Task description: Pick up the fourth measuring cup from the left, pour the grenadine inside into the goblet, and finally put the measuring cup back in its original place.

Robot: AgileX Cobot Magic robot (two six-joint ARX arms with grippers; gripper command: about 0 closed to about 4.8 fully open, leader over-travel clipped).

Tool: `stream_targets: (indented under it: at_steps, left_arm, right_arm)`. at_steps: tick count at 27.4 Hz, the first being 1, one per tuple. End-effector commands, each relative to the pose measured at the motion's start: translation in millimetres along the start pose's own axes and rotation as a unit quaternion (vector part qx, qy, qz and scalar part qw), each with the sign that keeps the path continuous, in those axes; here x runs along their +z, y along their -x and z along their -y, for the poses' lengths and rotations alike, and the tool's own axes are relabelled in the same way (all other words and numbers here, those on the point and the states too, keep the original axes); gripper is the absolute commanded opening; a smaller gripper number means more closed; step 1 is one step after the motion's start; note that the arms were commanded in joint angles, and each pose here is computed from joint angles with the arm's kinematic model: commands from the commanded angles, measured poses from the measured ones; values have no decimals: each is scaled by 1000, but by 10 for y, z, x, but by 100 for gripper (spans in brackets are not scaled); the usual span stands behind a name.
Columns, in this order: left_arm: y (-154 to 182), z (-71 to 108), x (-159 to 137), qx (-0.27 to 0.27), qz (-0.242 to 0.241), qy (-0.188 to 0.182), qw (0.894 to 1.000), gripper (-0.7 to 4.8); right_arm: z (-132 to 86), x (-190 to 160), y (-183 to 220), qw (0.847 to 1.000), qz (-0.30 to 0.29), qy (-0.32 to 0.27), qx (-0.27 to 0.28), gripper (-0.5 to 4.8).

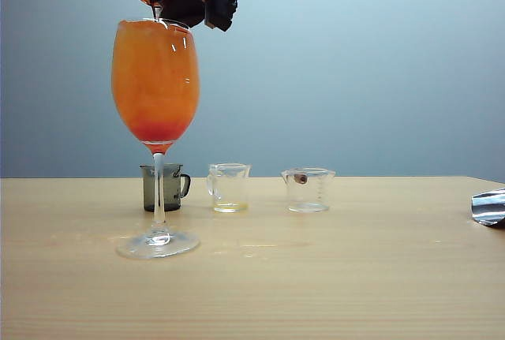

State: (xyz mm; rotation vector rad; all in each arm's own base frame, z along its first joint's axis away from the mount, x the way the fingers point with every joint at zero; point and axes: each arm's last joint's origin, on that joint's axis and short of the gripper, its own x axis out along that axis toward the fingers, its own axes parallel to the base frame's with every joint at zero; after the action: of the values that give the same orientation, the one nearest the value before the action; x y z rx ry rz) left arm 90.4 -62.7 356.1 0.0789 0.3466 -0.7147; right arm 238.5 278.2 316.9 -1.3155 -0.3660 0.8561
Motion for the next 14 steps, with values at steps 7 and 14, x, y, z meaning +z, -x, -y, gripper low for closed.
stream_targets:
  at_steps: [7, 14]
  left_arm:
    - [11, 1, 20, -1, 8, -2, 1000, -5]
    - [11, 1, 20, -1, 8, -2, 1000, -5]
  right_arm:
    - [6, 21, 18, 1000, 1, 19, 3, 41]
    - [9, 22, 19, 999, 1, 34, 2, 41]
